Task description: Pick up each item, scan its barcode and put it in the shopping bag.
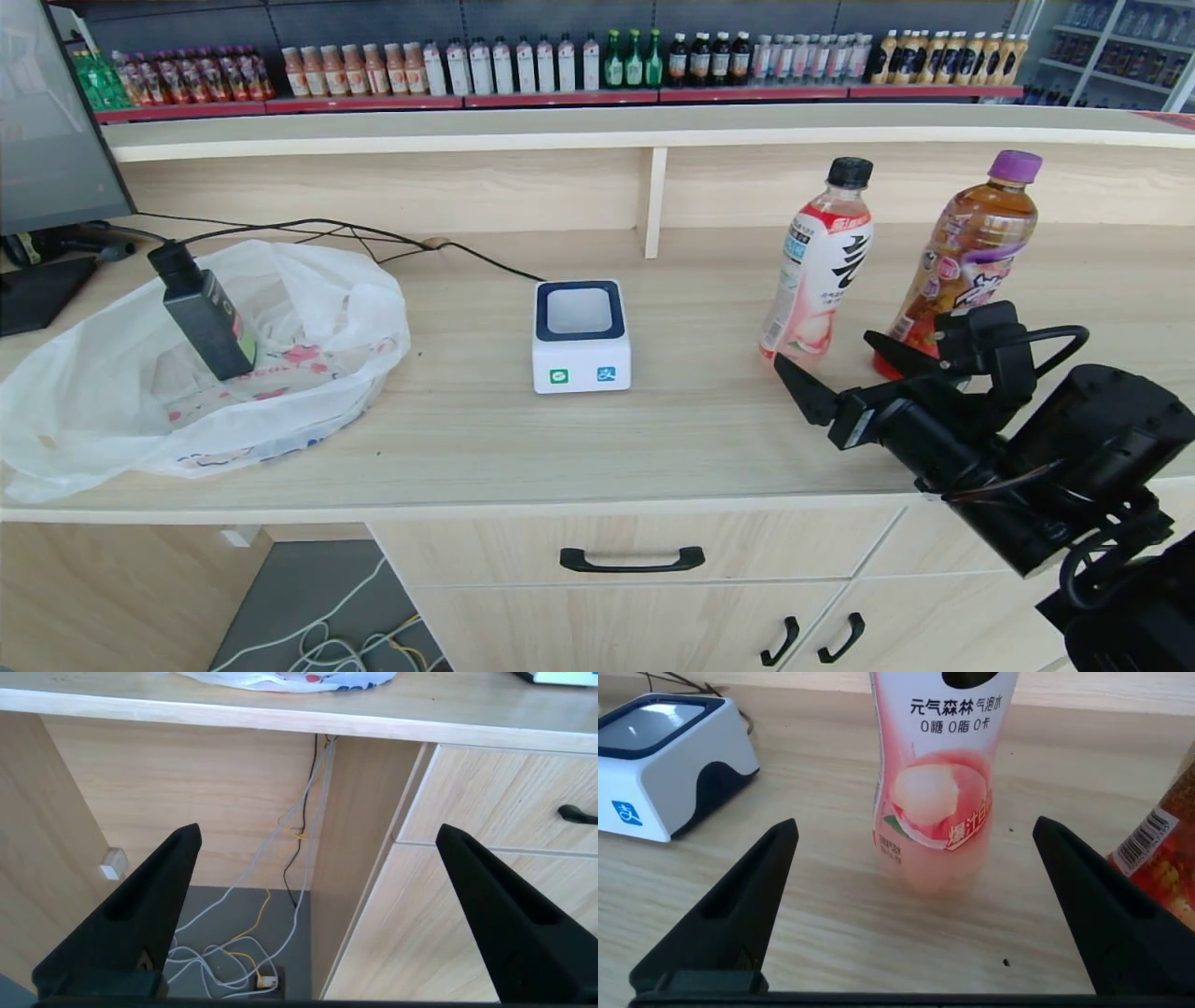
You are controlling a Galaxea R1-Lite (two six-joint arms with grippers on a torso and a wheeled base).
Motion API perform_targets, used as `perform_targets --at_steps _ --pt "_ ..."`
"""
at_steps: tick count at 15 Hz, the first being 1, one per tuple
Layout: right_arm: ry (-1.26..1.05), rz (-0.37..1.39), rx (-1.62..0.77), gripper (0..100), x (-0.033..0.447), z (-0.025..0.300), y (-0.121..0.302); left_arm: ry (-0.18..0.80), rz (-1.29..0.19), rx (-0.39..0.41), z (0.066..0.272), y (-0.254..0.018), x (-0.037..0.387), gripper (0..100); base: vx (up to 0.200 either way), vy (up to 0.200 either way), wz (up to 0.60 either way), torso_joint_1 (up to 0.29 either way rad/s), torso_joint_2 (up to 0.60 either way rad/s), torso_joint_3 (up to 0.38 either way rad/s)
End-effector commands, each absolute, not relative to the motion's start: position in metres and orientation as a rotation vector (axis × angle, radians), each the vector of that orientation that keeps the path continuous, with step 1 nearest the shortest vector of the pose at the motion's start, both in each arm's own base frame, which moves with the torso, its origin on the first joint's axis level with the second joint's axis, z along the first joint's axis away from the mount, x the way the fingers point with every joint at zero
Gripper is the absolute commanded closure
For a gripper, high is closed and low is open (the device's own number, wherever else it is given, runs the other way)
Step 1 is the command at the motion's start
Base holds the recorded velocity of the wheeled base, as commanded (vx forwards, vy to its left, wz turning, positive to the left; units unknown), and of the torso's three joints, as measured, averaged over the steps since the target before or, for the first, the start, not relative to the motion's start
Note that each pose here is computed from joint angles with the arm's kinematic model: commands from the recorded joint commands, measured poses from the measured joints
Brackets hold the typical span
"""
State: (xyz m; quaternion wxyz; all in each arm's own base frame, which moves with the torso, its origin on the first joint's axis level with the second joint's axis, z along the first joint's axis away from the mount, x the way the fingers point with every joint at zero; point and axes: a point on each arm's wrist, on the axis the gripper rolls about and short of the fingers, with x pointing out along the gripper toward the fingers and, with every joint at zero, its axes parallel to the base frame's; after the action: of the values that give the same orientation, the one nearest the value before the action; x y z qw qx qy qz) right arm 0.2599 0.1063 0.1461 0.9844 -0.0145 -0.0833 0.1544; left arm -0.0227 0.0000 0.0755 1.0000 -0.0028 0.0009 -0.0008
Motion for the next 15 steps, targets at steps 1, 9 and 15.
perform_targets --at_steps 1,9,15 --pt "-0.174 0.308 -0.026 0 0.273 0.143 0.111 0.002 -0.002 -0.006 0.076 0.0 -0.023 0 0.0 0.0 0.0 0.0 0.0 0.0" --pt "-0.2 0.262 -0.015 0 0.292 0.145 0.11 0.002 -0.002 -0.006 0.076 0.0 -0.023 0 0.0 0.0 0.0 0.0 0.0 0.0" --pt "-0.27 0.254 0.0 0 0.312 0.156 0.115 0.002 -0.002 -0.006 0.076 0.0 -0.023 0 0.0 0.0 0.0 0.0 0.0 0.0"
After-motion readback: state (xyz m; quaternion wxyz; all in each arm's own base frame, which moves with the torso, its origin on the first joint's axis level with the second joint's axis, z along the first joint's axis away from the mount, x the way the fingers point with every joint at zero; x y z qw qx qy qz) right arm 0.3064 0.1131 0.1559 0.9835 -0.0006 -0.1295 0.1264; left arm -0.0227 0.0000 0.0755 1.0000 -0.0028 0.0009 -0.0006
